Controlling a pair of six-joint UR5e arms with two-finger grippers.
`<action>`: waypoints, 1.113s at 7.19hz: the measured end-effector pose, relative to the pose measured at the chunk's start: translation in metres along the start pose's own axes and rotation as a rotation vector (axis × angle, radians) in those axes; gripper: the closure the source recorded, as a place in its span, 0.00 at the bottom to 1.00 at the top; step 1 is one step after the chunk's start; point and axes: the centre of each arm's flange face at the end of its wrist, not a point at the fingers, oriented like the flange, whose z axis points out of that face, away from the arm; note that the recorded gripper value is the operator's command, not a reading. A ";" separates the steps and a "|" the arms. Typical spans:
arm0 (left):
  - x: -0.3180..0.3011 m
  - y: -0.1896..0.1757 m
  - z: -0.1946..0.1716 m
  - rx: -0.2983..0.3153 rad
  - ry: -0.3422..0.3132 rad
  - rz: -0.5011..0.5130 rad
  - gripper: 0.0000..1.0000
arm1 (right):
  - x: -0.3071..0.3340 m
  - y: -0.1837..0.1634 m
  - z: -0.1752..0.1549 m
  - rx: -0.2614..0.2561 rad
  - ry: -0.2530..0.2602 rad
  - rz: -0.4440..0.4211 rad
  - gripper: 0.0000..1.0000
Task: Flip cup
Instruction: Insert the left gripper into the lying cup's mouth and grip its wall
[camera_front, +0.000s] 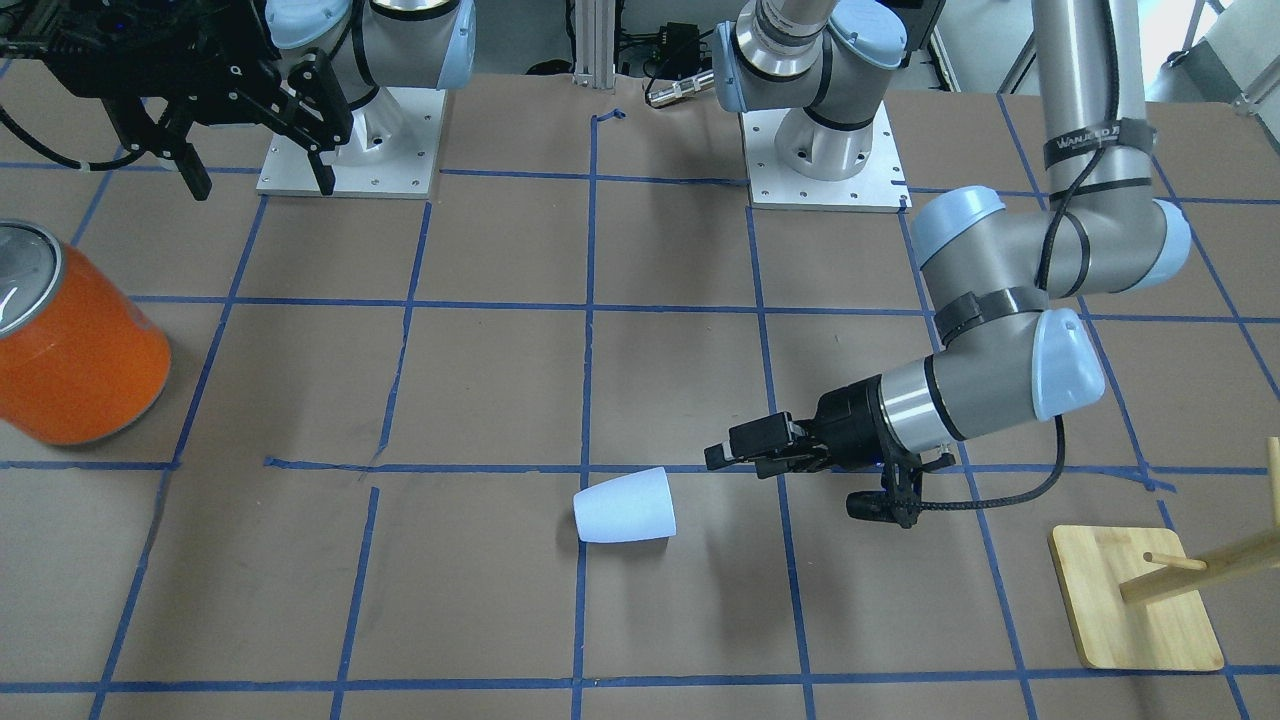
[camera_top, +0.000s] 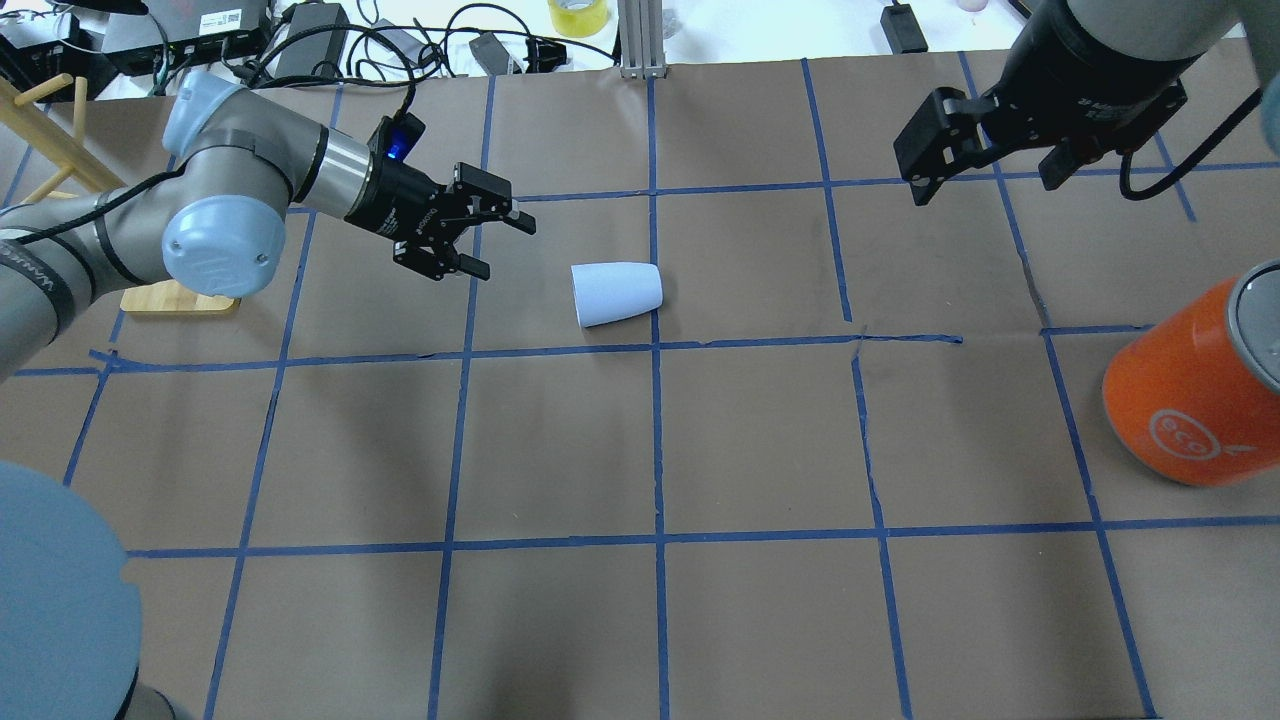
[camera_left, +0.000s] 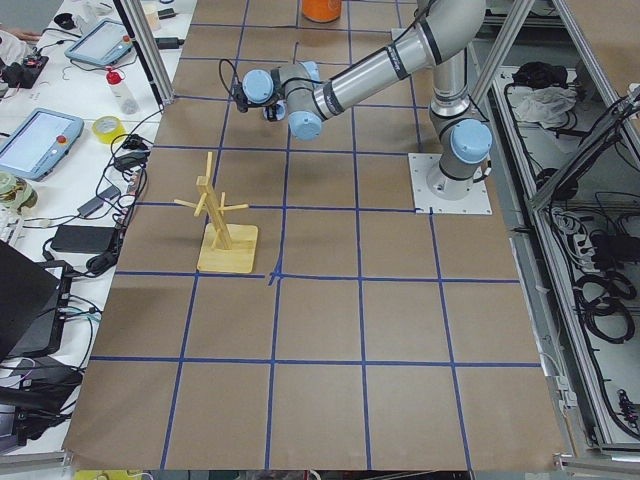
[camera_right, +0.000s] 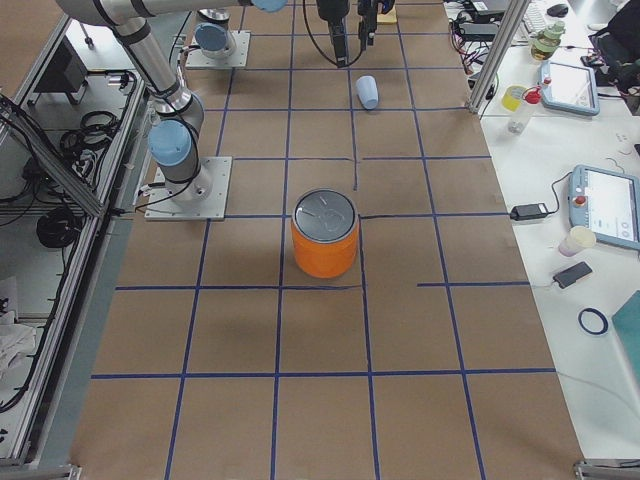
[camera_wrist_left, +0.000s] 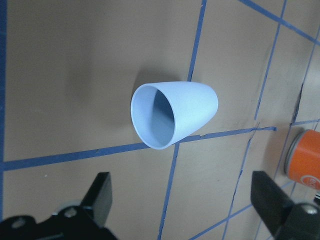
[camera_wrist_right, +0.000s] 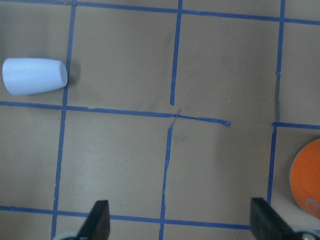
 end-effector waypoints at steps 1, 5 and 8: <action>-0.006 -0.009 0.015 0.005 0.035 0.001 0.00 | 0.001 -0.011 0.010 0.004 -0.001 0.015 0.00; -0.009 -0.013 0.079 -0.060 0.167 -0.036 0.00 | 0.002 -0.025 0.024 0.017 -0.001 0.027 0.00; -0.017 -0.014 0.096 -0.087 0.191 -0.066 0.00 | 0.002 -0.024 0.023 0.024 -0.001 0.025 0.00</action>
